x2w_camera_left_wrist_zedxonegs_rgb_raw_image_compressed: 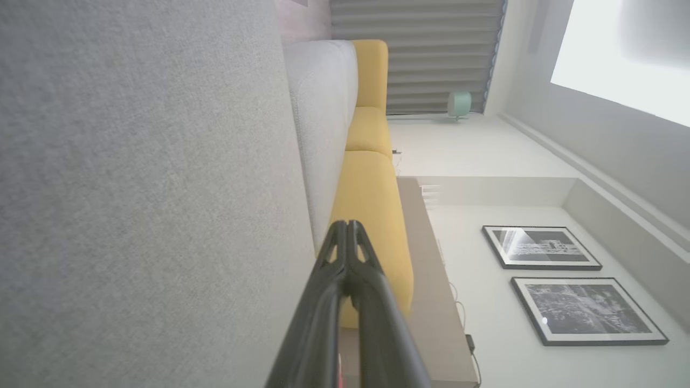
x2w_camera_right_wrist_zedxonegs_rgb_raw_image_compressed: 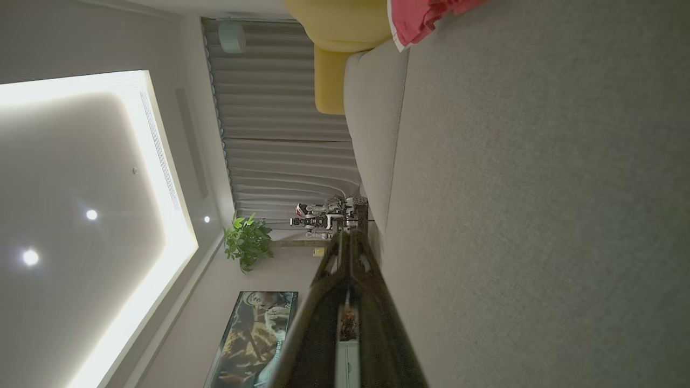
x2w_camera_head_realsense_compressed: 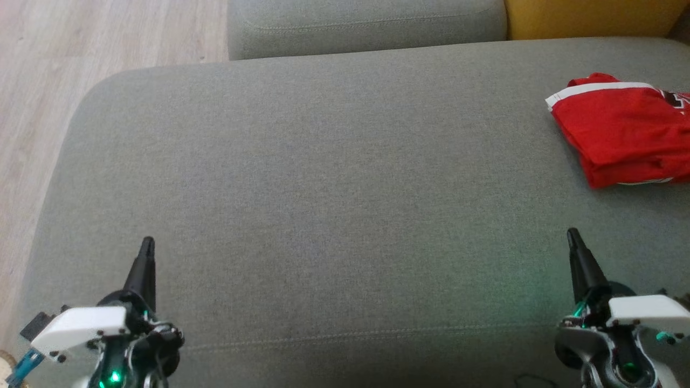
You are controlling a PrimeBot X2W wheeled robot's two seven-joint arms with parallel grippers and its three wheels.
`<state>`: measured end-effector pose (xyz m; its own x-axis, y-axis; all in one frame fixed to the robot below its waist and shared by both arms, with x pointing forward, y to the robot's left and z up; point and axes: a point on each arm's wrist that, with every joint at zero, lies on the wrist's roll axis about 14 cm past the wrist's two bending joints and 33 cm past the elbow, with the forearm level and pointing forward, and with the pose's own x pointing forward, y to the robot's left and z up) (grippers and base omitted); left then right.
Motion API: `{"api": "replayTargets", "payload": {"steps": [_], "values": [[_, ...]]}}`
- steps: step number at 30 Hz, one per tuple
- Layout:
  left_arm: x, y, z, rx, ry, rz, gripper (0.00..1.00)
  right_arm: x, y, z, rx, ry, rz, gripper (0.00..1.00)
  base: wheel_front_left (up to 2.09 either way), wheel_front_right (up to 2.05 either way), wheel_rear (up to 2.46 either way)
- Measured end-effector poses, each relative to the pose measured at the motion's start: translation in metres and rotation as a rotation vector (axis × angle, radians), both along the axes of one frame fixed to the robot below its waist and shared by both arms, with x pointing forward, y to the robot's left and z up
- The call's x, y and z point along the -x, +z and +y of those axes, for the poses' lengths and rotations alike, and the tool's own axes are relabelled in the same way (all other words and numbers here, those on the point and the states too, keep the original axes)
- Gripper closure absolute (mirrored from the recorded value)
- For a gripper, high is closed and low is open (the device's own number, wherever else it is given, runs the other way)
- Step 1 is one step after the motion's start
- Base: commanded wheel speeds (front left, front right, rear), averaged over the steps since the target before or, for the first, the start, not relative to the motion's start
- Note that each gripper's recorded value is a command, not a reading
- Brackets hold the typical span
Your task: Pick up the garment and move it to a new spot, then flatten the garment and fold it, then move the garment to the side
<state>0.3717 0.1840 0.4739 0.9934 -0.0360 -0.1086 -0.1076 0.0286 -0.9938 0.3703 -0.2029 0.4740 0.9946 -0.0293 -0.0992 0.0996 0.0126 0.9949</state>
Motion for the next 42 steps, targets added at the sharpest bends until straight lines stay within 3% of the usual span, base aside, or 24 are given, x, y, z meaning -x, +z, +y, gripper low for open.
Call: {"api": "replayTargets", "payload": {"steps": [42], "values": [[-0.0014, 0.0024, 0.0037, 0.041, 0.014, -0.012, 1.00, -0.0032, 0.0043, -0.0027, -0.031, -0.003, -0.015, 1.00, 0.00, 0.00, 0.00]]}}
